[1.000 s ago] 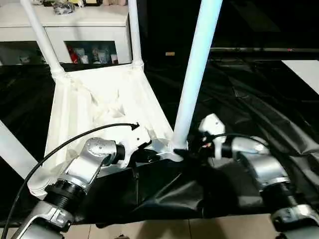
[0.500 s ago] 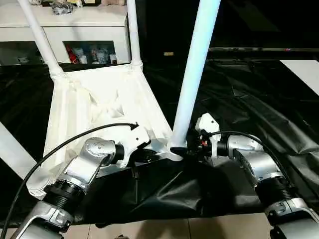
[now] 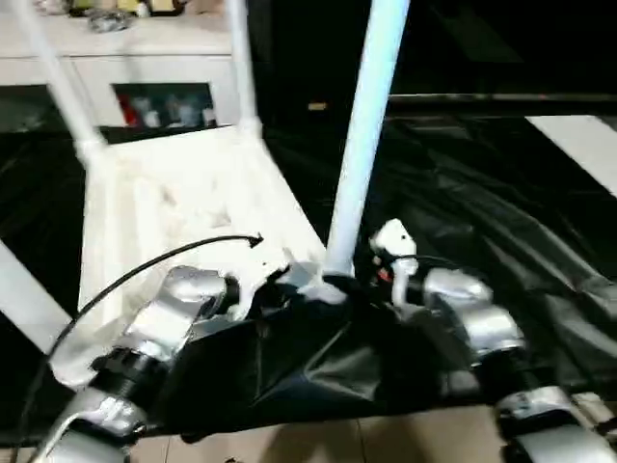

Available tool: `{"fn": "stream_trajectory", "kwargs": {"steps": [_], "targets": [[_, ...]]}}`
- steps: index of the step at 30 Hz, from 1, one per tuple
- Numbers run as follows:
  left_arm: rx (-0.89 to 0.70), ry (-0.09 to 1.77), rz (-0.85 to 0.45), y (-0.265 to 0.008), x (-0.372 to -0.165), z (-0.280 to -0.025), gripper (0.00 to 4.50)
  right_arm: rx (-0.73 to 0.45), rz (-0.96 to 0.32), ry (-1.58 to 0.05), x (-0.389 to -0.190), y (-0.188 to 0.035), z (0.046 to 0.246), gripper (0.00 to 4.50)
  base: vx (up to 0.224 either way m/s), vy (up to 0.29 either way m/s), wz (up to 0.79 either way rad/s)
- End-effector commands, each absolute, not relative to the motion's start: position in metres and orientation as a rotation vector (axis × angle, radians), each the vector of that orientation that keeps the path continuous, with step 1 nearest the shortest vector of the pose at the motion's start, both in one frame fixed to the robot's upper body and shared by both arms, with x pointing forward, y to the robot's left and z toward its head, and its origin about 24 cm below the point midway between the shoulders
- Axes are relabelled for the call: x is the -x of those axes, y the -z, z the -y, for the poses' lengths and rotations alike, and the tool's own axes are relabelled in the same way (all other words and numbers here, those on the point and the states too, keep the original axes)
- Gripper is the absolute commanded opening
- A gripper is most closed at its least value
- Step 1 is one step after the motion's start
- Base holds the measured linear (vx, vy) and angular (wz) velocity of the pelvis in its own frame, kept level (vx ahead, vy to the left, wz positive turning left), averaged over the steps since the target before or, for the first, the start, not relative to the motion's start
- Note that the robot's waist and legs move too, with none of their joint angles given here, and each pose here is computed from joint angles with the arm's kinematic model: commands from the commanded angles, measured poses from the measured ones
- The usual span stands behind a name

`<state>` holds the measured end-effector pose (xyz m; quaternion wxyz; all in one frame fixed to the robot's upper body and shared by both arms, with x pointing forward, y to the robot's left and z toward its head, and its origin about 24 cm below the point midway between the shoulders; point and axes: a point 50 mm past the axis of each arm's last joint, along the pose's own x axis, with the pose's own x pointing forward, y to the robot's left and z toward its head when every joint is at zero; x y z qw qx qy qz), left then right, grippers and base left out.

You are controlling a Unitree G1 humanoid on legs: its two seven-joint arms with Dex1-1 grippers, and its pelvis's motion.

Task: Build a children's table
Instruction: Rotate leg to tighten

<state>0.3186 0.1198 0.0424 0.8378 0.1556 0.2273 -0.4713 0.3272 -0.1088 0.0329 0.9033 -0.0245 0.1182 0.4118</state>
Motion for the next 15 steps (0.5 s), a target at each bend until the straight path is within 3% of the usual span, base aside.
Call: {"fn": "stream_trajectory", "kwargs": {"steps": [1,6,7,9,12,13,15], "targets": [[-0.286,0.803,-0.503,-0.034,-0.329,-0.124,0.00,0.023,-0.332,-0.724,-0.323,-0.012,0.105,2.63,0.000,0.000,0.00],[-0.281,0.649,-0.476,-0.036,-0.342,-0.108,0.00,-0.018,-0.354,-0.543,-0.329,-0.011,0.074,2.63,0.000,0.000,0.00],[-0.293,0.644,-0.459,-0.037,-0.345,-0.101,0.00,-0.027,-0.331,-0.573,-0.329,-0.016,0.056,2.63,-0.015,0.051,-0.11],[-0.292,0.662,-0.444,-0.039,-0.345,-0.095,0.00,0.008,-0.284,-0.633,-0.328,-0.022,0.043,2.63,0.000,0.000,0.00],[-0.310,0.740,-0.429,-0.041,-0.343,-0.092,0.00,0.028,-0.219,-0.701,-0.329,-0.030,0.044,2.63,0.000,0.000,0.00],[-0.308,0.767,-0.428,-0.042,-0.342,-0.093,0.00,0.033,-0.198,-0.709,-0.331,-0.034,0.048,3.11,0.000,0.000,0.00],[-0.316,0.813,-0.418,-0.044,-0.341,-0.095,0.00,0.031,-0.175,-0.730,-0.334,-0.039,0.059,3.23,0.000,0.000,0.00]]}}
